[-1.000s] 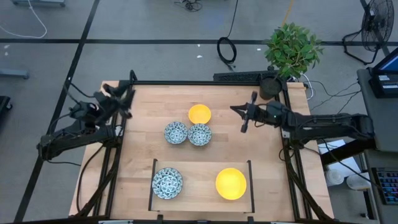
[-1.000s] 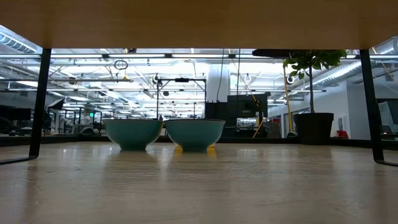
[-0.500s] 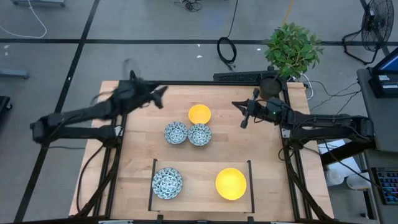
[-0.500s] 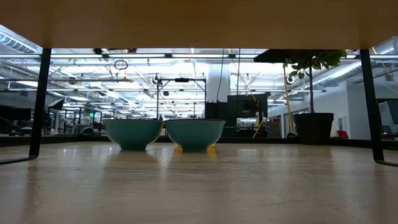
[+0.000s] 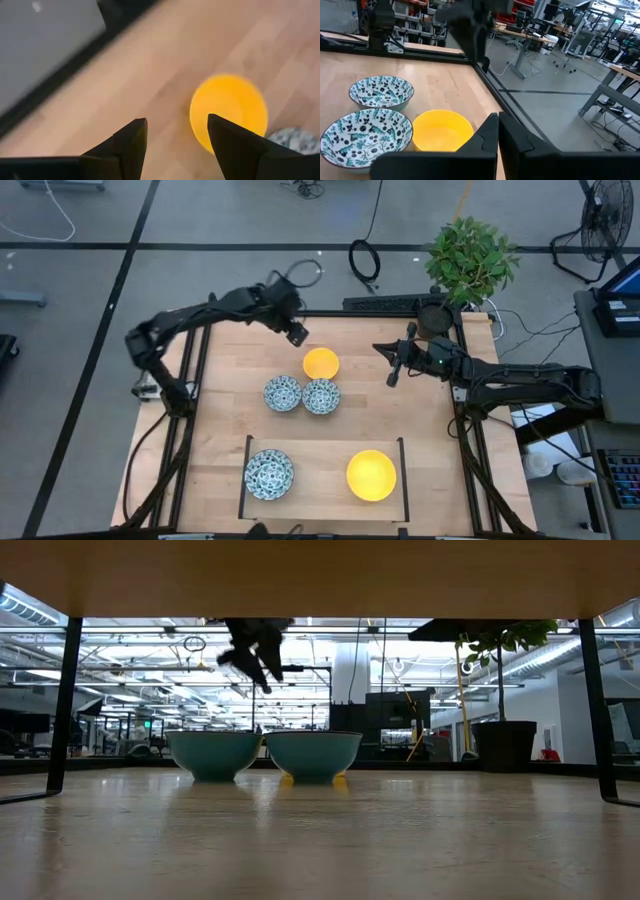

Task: Pick & Place Mini bowls
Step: Stack the yellow bowl on the yellow bowl on the shelf

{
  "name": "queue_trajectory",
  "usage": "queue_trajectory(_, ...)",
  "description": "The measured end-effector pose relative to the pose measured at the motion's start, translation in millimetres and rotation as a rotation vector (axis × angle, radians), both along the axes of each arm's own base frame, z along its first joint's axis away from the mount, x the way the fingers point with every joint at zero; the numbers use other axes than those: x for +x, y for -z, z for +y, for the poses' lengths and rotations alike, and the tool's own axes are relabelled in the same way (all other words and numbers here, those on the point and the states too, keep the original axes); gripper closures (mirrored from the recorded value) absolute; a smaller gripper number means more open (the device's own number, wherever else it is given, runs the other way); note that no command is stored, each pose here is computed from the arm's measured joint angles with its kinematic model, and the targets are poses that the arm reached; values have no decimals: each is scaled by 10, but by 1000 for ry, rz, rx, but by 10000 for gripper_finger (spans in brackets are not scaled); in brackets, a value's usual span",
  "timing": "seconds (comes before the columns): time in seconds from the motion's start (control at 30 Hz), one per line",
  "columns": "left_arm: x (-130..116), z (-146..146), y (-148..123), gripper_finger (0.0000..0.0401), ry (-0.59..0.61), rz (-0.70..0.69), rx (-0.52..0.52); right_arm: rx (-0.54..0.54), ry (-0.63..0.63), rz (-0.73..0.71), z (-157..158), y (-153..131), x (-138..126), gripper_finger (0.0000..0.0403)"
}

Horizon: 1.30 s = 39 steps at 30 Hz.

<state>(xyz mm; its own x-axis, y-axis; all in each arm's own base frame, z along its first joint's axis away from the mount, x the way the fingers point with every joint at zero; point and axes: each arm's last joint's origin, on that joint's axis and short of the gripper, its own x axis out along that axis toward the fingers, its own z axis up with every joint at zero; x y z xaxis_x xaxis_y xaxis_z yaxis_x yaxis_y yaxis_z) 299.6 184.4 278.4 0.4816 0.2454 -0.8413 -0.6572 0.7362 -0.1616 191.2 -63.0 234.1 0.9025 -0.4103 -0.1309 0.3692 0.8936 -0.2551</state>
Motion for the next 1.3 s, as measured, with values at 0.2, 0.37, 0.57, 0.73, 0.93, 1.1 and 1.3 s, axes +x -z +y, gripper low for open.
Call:
queue_trajectory(0.2,246,22,408,190,67,87,-113,5,-1,17,4,17,-1,403)
queue_trajectory(0.37,377,-44,642,190,102,128,-170,7,-1,28,3,27,-3,403)
queue_trajectory(0.57,491,-152,830,190,157,179,-185,6,-2,28,3,27,-3,403)
queue_trajectory(0.73,551,-212,948,190,167,211,-194,6,-2,28,3,27,-3,403)
queue_trajectory(0.93,573,-196,1081,190,148,254,-191,6,-2,28,3,27,-3,403)
queue_trajectory(1.1,570,-169,1106,190,122,268,-171,12,0,25,3,27,-3,403)
queue_trajectory(1.3,564,-170,1070,199,121,260,-166,12,-1,25,3,27,-3,403)
